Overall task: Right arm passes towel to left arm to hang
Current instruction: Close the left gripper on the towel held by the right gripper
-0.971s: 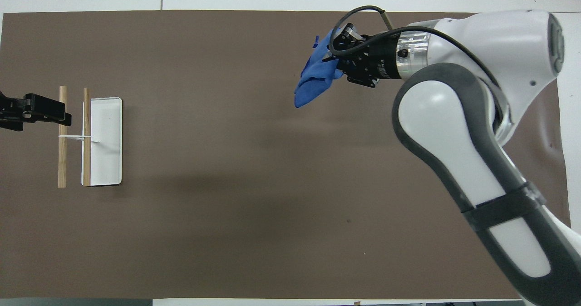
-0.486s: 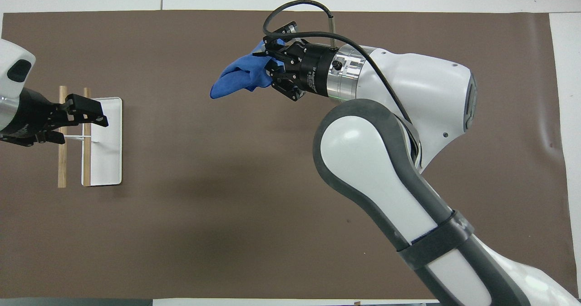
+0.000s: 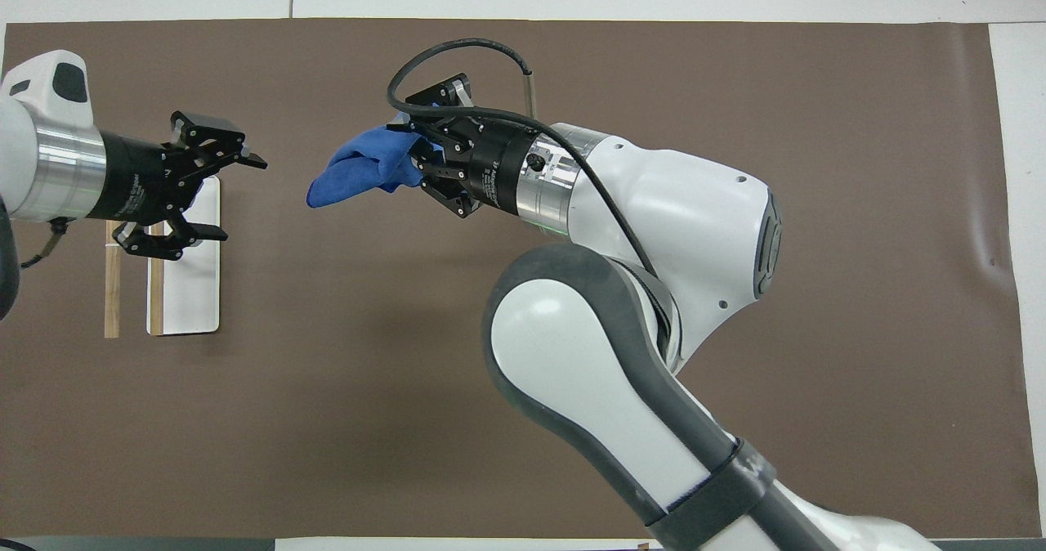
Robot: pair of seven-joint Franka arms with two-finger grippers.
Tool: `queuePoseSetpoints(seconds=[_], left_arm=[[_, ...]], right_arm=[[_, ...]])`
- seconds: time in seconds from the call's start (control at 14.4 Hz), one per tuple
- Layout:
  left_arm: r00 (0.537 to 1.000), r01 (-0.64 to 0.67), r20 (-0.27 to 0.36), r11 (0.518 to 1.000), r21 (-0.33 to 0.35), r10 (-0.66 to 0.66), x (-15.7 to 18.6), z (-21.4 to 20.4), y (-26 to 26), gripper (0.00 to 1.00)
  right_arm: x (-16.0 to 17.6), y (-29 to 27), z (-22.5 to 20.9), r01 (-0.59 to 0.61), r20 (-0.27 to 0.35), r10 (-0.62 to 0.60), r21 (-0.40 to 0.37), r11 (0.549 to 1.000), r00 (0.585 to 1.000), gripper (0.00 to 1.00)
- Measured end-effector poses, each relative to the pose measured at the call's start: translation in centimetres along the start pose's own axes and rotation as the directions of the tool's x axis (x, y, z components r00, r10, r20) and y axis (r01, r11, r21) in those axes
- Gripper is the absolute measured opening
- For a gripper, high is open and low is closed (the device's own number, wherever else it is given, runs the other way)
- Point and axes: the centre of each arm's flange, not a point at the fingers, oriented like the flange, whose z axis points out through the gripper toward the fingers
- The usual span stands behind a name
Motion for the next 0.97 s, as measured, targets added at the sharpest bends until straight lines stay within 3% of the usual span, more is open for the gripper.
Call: queuePoseSetpoints(seconds=[0.14, 0.35, 0.69, 0.97], left_arm=[[0.981, 0.181, 0.083, 0.983, -0.031, -0.178, -0.7, 2.3, 1.2, 1.0], [0.905, 0.4, 0.18, 0.915, -0.054, -0.385, 0.1, 4.1, 2.0, 1.0], [0.829, 0.539, 0.25, 0.834, -0.116, -0.501, -1.4, 6.2, 3.7, 1.0], [0.823, 0.544, 0.268, 0.83, -0.119, -0.501, -2.2, 6.7, 4.2, 1.0]], right_arm=[[-0.3, 0.1, 0.1, -0.001, -0.004, 0.001, 0.007, 1.0, 1.0, 0.12], [-0.5, 0.1, 0.1, 0.001, -0.003, -0.001, 0.01, 1.0, 1.0, 0.12], [-0.5, 0.1, 0.1, 0.0, -0.005, 0.0, 0.012, 1.0, 1.0, 0.12], [-0.5, 0.1, 0.2, 0.0, -0.005, 0.0, 0.011, 1.0, 1.0, 0.12]])
